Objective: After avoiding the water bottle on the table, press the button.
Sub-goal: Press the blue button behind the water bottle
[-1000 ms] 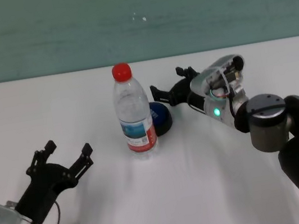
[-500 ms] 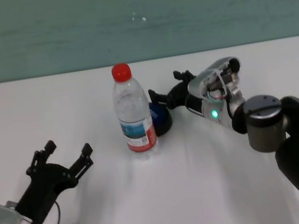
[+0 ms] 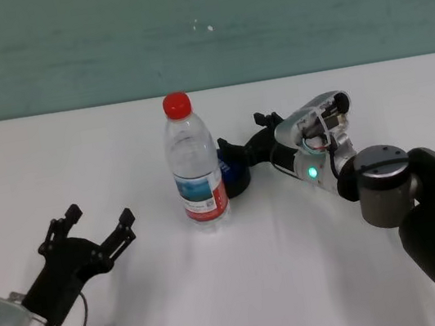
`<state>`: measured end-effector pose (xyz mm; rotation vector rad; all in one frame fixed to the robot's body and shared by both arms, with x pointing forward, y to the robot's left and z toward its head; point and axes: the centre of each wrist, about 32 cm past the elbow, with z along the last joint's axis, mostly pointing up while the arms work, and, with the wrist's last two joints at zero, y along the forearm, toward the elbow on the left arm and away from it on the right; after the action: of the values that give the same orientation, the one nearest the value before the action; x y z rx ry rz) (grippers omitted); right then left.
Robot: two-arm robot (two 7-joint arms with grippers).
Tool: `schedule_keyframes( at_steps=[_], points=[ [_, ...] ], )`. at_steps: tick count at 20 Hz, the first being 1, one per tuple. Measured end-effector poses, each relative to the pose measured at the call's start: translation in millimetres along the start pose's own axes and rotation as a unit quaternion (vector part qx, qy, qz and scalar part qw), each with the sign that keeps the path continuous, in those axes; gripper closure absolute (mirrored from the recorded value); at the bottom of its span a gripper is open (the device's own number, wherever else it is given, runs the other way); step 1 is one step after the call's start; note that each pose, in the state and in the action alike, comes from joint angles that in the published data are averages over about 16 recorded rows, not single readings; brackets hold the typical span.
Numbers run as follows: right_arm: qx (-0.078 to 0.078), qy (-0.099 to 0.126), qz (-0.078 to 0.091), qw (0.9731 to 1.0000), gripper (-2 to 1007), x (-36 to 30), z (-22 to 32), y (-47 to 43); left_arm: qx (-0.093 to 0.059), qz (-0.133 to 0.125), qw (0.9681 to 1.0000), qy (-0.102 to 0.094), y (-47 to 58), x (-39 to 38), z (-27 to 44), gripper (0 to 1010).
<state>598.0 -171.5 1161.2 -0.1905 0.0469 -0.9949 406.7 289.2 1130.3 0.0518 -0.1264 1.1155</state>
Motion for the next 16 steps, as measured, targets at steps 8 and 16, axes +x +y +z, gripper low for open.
schedule_keyframes(
  at_steps=[8,16],
  points=[
    [-0.007,0.011,0.000,0.9999,1,-1.2,-6.6,-0.7,0.000,0.000,1.0000,0.000,0.0,0.0,0.0,0],
    [-0.009,0.015,-0.001,0.9998,1,-2.4,-8.8,-2.2,0.000,0.000,1.0000,0.000,0.0,0.0,0.0,0]
  ],
)
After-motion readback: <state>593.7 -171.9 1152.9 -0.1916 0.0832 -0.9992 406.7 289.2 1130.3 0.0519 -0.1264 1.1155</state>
